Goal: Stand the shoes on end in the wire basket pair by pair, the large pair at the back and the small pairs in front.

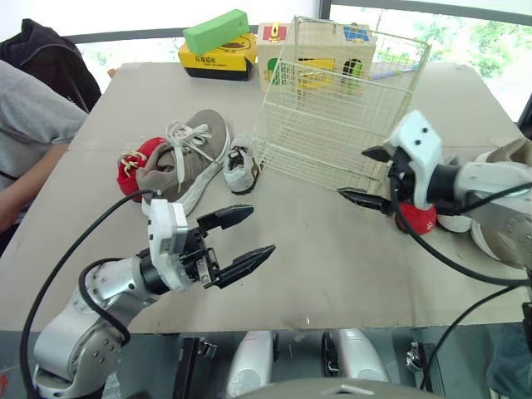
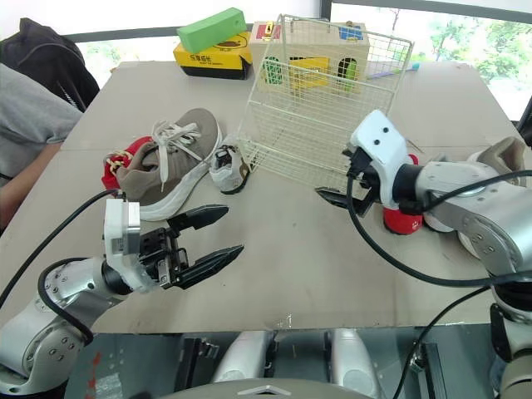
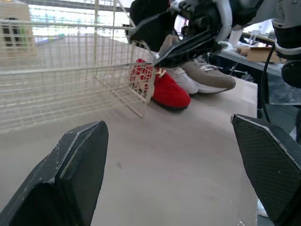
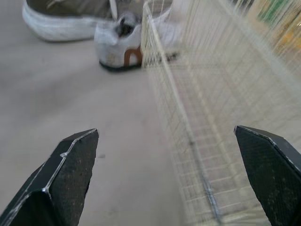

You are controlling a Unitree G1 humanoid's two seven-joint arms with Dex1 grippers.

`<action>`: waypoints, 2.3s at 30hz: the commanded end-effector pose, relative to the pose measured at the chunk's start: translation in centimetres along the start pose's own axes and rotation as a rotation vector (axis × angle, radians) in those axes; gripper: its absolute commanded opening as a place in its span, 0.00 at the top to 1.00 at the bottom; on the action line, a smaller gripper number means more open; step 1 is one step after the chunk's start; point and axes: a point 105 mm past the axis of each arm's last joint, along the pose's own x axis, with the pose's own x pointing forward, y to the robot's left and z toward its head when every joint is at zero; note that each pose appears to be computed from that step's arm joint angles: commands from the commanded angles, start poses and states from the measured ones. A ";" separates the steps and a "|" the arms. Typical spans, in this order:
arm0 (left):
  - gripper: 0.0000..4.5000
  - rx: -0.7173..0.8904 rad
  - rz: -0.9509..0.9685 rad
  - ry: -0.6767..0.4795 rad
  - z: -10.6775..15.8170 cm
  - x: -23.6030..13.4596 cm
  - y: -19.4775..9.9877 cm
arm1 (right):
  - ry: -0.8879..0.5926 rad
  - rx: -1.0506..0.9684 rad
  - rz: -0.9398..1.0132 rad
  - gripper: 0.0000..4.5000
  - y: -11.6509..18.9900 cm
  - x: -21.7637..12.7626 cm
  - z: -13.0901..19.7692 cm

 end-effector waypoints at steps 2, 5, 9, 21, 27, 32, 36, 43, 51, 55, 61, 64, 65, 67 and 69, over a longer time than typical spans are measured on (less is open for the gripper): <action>0.00 0.038 0.007 -0.026 0.7 0.2 -1.5 | 0.076 -0.006 -0.065 0.00 -2.5 2.0 -0.1; 0.00 0.031 0.027 -0.025 0.5 0.0 -1.5 | 0.155 -0.019 0.015 0.00 -2.1 3.0 -1.4; 0.00 0.034 0.075 -0.013 0.2 -0.7 -0.7 | 0.235 -0.094 0.051 0.21 -2.9 4.5 -2.8; 0.00 0.047 0.145 -0.014 -0.1 -1.6 -0.4 | 0.198 -0.496 0.148 0.98 -4.7 4.2 -2.0; 0.00 0.054 0.176 -0.004 -0.6 -2.6 -0.5 | 0.172 -0.723 0.339 0.98 -5.5 1.4 -2.6; 0.00 0.043 0.215 0.010 -1.4 -3.7 -0.3 | 0.145 -0.786 0.433 0.98 -5.3 0.7 -3.1; 0.00 0.039 0.240 0.021 -1.9 -4.5 -0.1 | 0.100 -0.777 0.446 0.98 -5.0 1.0 -2.7; 0.00 0.048 0.332 0.008 -2.1 -5.8 1.0 | 0.040 -0.704 0.373 0.98 -4.9 1.7 -1.8; 0.00 0.037 0.621 -0.058 -1.4 -8.6 4.3 | -0.112 -0.680 0.382 0.38 -4.1 -1.4 -0.3; 0.00 0.165 0.895 -0.024 1.0 -10.8 7.9 | -0.504 -0.534 0.375 0.01 -0.7 -4.6 4.1; 0.00 0.091 0.921 0.043 1.8 -9.0 10.5 | -0.658 -0.339 0.362 0.01 4.4 -5.4 4.3; 0.00 0.109 0.942 0.073 2.4 -8.6 12.4 | -0.649 -0.284 0.344 0.01 5.9 -5.3 3.4; 0.00 0.109 0.956 0.097 2.3 -8.7 12.9 | -0.645 -0.273 0.341 0.01 6.2 -5.4 3.3; 0.00 0.088 0.997 0.157 1.5 -9.2 14.6 | -0.634 -0.252 0.329 0.01 6.9 -5.6 2.9; 0.00 0.103 0.976 0.193 1.0 -9.1 15.6 | -0.621 -0.243 0.306 0.01 7.0 -5.6 2.6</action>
